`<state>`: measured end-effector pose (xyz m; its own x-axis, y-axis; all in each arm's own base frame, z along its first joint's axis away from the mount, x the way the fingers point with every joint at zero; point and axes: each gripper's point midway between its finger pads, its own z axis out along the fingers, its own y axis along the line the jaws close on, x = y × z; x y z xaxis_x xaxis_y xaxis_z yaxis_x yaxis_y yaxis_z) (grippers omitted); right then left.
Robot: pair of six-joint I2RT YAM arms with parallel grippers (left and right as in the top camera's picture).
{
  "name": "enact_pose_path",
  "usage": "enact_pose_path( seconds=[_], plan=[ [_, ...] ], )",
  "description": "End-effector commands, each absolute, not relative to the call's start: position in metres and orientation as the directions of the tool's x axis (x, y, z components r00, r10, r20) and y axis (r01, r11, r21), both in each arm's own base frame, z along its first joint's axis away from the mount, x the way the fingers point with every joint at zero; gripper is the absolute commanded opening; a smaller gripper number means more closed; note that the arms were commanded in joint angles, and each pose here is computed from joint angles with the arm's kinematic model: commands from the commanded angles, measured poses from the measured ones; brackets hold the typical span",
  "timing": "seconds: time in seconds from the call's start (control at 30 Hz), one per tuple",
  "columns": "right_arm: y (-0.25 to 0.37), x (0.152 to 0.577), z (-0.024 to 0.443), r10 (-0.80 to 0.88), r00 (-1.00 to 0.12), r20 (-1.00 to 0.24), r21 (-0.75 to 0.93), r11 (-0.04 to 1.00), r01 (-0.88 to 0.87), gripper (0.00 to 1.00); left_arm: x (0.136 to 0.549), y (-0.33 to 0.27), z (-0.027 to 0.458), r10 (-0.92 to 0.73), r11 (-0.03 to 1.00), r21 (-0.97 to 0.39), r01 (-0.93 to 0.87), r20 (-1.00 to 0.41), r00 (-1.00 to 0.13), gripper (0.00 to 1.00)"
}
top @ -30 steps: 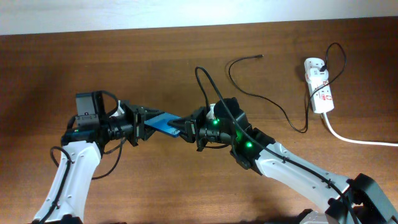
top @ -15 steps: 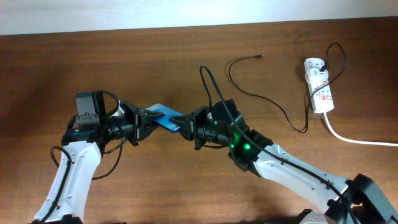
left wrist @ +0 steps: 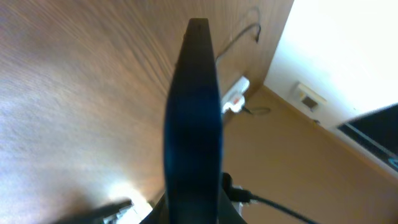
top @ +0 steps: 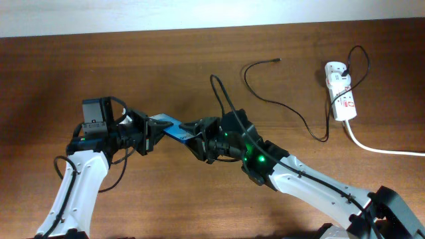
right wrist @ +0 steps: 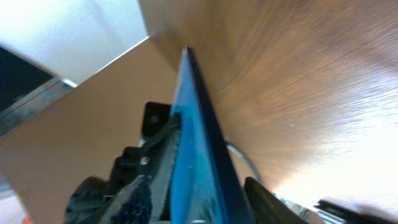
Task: Plug charger to phone and switch on socket
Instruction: 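Regrasp the phone with the left gripper and open the right gripper, then move the right gripper to the black cable's USB-C end and grasp it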
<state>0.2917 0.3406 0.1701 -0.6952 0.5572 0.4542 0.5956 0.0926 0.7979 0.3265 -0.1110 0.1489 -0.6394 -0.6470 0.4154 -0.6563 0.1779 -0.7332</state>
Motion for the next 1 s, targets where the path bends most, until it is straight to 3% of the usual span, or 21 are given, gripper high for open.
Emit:
enact_pose_path(
  seconds=[0.0,0.03,0.1,0.17,0.23,0.3,0.4,0.53,0.6,0.67,0.8,0.9,0.97],
  plan=[
    [0.321,0.299,0.150,0.608,-0.768,0.204,0.843,0.289,0.453,0.75,0.334,-0.097,0.136,-0.676,0.322,-0.761,-0.563,0.231,-0.700,0.00],
    [0.313,0.301,0.142,0.621,-0.770,0.145,0.834,0.342,0.433,0.86,0.334,-0.097,0.136,-0.665,0.344,-0.768,-0.539,0.206,-0.718,0.00],
    [0.284,0.309,0.118,0.647,-0.761,-0.042,0.773,0.504,0.385,0.94,0.332,-0.097,0.135,-0.644,0.380,-0.773,-0.508,0.172,-0.745,0.00],
    [0.245,0.319,0.099,0.662,-0.719,-0.213,0.669,0.635,0.386,0.96,0.325,-0.098,0.131,-0.625,0.407,-0.762,-0.503,0.170,-0.762,0.00],
    [0.228,0.330,0.098,0.618,-0.724,-0.306,0.628,0.703,0.335,0.96,0.323,-0.102,0.134,-0.597,0.412,-0.777,-0.477,0.165,-0.785,0.00],
    [0.216,0.344,0.105,0.592,-0.746,-0.304,0.640,0.707,0.300,0.98,0.319,-0.112,0.144,-0.544,0.374,-0.814,-0.444,0.195,-0.816,0.00],
    [0.182,0.380,0.131,0.664,-0.701,-0.262,0.702,0.629,0.334,0.98,0.318,-0.116,0.149,-0.517,0.366,-0.833,-0.416,0.189,-0.835,0.00],
    [0.116,0.429,0.155,0.730,-0.583,-0.356,0.695,0.624,0.358,0.97,0.328,-0.116,0.154,-0.517,0.370,-0.855,-0.365,0.137,-0.845,0.00],
    [0.096,0.465,0.152,0.693,-0.584,-0.423,0.653,0.679,0.334,0.97,0.332,-0.115,0.157,-0.518,0.371,-0.865,-0.338,0.109,-0.849,0.00],
    [0.093,0.497,0.144,0.648,-0.608,-0.459,0.613,0.726,0.310,0.98,0.333,-0.115,0.157,-0.520,0.373,-0.864,-0.337,0.106,-0.848,0.00],
    [0.105,0.557,0.106,0.636,-0.654,-0.409,0.578,0.736,0.353,0.97,0.335,-0.112,0.154,-0.535,0.386,-0.856,-0.344,0.096,-0.839,0.00],
    [0.115,0.574,0.074,0.607,-0.693,-0.389,0.561,0.752,0.345,0.93,0.335,-0.112,0.154,-0.535,0.386,-0.856,-0.344,0.096,-0.839,0.00],
    [0.131,0.572,0.039,0.543,-0.745,-0.388,0.516,0.798,0.312,0.83,0.335,-0.111,0.153,-0.540,0.390,-0.853,-0.347,0.093,-0.837,0.00]
  ],
)
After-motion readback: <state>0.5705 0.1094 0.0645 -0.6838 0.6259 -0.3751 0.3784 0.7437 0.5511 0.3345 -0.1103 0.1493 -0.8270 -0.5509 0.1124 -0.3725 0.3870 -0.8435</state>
